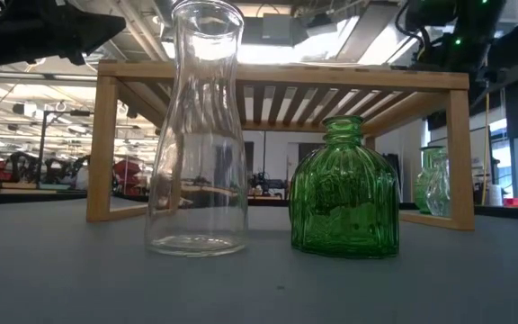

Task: Sort vases onto shelf
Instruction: Put the transparent bottle on the shelf

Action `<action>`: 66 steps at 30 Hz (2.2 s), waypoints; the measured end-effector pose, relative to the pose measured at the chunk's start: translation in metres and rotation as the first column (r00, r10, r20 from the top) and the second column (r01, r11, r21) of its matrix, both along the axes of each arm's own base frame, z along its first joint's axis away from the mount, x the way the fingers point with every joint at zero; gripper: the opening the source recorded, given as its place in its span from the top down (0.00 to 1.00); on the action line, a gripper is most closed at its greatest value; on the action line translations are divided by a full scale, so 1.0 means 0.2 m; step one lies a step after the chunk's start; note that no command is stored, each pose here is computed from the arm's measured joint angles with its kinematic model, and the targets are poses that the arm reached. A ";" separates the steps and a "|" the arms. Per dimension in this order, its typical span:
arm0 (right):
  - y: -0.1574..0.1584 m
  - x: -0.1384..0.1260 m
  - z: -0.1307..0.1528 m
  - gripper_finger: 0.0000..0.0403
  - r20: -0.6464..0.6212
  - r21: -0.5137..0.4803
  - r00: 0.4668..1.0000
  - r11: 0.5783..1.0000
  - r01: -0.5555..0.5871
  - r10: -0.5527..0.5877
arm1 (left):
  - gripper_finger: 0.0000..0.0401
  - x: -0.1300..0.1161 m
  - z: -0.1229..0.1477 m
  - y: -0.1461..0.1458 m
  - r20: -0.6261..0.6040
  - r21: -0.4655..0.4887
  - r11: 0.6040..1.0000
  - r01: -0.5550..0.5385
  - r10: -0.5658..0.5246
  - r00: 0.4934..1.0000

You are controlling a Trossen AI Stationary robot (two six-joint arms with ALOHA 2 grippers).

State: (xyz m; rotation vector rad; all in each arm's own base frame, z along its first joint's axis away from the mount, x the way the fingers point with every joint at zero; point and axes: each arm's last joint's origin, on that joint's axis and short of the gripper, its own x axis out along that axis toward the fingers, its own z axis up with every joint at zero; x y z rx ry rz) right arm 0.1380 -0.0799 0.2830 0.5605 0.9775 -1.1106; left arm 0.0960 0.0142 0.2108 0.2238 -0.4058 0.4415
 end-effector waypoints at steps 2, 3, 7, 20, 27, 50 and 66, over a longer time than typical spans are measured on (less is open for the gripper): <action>-0.02 0.00 -0.04 0.35 -0.006 0.004 1.000 1.000 0.003 -0.003 | 0.91 0.00 0.00 0.00 0.000 0.000 1.000 0.000 0.000 1.000; -0.03 0.00 -0.06 0.35 -0.007 0.013 1.000 1.000 0.001 -0.001 | 0.91 0.00 0.00 0.00 0.000 0.000 1.000 0.000 0.000 1.000; -0.05 0.00 -0.14 0.35 0.010 0.037 1.000 0.999 0.012 -0.012 | 0.91 0.00 0.00 0.00 0.000 -0.011 1.000 -0.022 0.022 1.000; -0.06 0.00 -0.29 0.36 0.016 0.021 1.000 1.000 0.020 -0.020 | 0.91 0.00 0.00 0.01 0.009 -0.022 0.999 -0.045 0.045 0.999; -0.06 -0.01 -0.36 0.36 0.014 0.014 1.000 1.000 0.023 -0.023 | 0.91 -0.01 0.01 0.01 0.027 -0.022 0.999 -0.044 0.045 0.999; -0.07 -0.01 -0.41 0.41 0.008 -0.033 1.000 0.999 0.011 -0.011 | 0.91 -0.01 0.01 0.01 0.031 -0.021 0.999 -0.044 0.045 0.999; -0.06 -0.02 -0.37 0.66 0.003 -0.031 0.999 0.999 -0.038 0.038 | 0.91 -0.01 0.01 0.01 0.030 -0.021 0.999 -0.044 0.044 0.999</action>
